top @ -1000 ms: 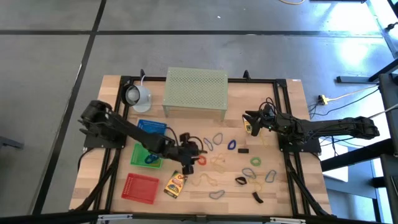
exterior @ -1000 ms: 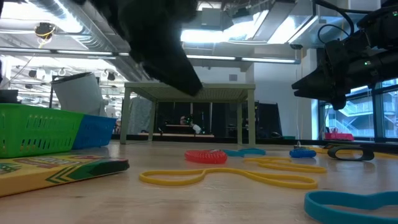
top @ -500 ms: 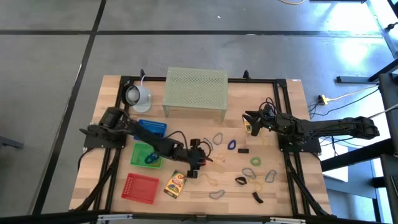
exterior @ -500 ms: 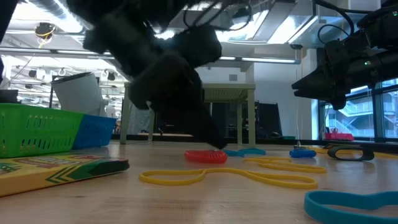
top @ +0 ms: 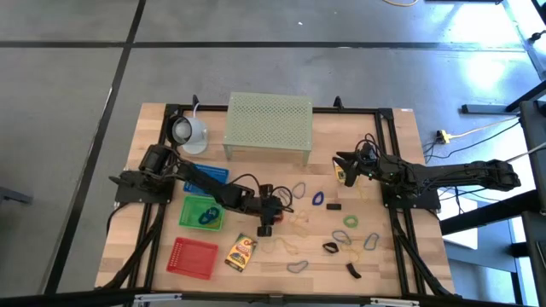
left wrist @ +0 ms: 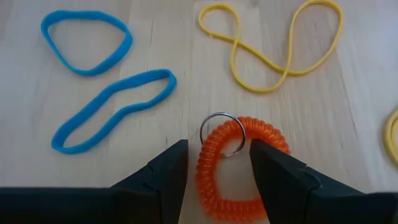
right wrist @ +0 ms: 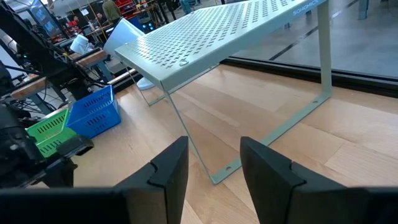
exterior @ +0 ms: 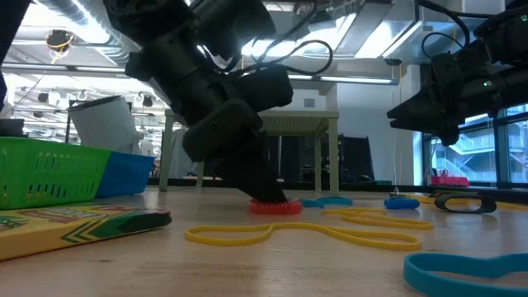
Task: Pick & Place Office Desk Supplies
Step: Put the orange spring keychain into the green bin
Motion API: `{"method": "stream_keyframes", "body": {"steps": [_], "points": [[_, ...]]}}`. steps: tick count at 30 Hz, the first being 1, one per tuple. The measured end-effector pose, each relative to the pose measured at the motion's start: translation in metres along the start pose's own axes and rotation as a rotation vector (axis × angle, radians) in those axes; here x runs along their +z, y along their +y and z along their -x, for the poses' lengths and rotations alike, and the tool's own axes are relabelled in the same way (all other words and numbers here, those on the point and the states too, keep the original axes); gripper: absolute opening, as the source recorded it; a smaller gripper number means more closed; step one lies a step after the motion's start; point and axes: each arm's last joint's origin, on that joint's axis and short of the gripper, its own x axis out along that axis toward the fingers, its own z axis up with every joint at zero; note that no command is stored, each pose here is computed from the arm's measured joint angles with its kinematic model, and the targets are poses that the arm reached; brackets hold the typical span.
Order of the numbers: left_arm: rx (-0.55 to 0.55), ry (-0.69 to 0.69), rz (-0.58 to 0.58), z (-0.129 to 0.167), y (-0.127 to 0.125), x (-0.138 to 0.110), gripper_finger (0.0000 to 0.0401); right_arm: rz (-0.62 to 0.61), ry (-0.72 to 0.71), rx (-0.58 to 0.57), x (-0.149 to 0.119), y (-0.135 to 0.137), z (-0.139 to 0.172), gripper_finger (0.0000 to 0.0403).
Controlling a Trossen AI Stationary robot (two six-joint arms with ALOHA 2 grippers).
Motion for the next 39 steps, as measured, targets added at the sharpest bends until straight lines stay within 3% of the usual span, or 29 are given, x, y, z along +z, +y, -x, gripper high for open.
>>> {"method": "stream_keyframes", "body": {"steps": [8,20,24,32,39], "points": [[-0.016,0.023,0.056,-0.001,0.005,-0.001,0.0162,0.000,0.000,0.000,0.000,0.000,0.000,0.0146],[0.025,-0.011,0.022,-0.001,0.007,0.001,0.0038,0.000,0.000,0.000,0.000,0.000,0.000,0.0146],[0.035,-0.036,0.016,0.004,0.008,0.005,0.0016,0.000,0.000,0.000,0.000,0.000,0.000,0.0146],[0.139,-0.239,0.027,0.038,0.007,0.034,0.0022,0.000,0.000,0.001,0.000,0.000,0.000,0.0146],[0.267,-0.540,0.040,0.085,0.000,0.068,0.0021,0.000,0.000,0.001,0.000,0.000,0.000,0.0146]]}}
